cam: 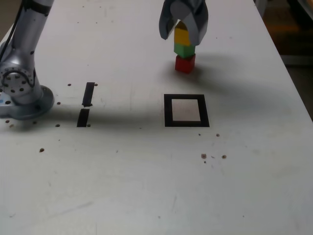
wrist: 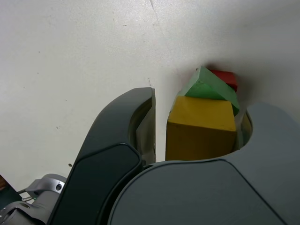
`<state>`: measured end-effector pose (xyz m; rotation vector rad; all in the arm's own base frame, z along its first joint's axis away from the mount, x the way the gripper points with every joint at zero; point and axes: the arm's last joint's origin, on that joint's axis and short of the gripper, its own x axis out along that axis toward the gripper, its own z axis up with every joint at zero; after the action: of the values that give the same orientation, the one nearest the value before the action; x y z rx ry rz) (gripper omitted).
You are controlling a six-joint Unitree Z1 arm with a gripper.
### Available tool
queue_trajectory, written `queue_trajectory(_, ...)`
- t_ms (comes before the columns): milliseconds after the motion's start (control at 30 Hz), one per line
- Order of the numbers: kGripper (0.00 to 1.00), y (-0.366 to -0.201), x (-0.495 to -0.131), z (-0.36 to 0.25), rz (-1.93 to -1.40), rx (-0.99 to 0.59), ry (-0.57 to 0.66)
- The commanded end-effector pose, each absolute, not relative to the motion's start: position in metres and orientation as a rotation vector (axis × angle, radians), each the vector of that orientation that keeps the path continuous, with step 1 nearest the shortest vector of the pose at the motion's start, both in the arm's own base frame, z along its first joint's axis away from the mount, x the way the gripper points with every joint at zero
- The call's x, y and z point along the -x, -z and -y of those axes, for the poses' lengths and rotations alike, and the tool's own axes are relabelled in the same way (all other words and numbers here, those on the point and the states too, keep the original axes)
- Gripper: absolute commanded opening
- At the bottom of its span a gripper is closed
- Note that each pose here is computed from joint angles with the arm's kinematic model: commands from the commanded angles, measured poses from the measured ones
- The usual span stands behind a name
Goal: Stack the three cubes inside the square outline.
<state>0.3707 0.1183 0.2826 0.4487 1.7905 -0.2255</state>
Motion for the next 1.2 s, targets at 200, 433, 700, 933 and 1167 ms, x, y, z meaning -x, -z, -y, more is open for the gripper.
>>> queue_trajectory(200, 0.33, -0.288, -0.374, -0.118, -1.77, -0.444, 0.213)
queue_trajectory(433, 0.27, -0.295, -0.373, -0.117, -1.746, -0.424, 0.217)
queue_trajectory(700, 0.26, -0.313, -0.341, -0.124, -1.786, -0.413, 0.147)
queue_trajectory(933, 0.26, -0.3, -0.291, -0.146, -1.827, -0.315, 0.061)
queue_trajectory(1167, 0.26, -0.241, -0.278, -0.151, -1.868, -0.233, 0.019)
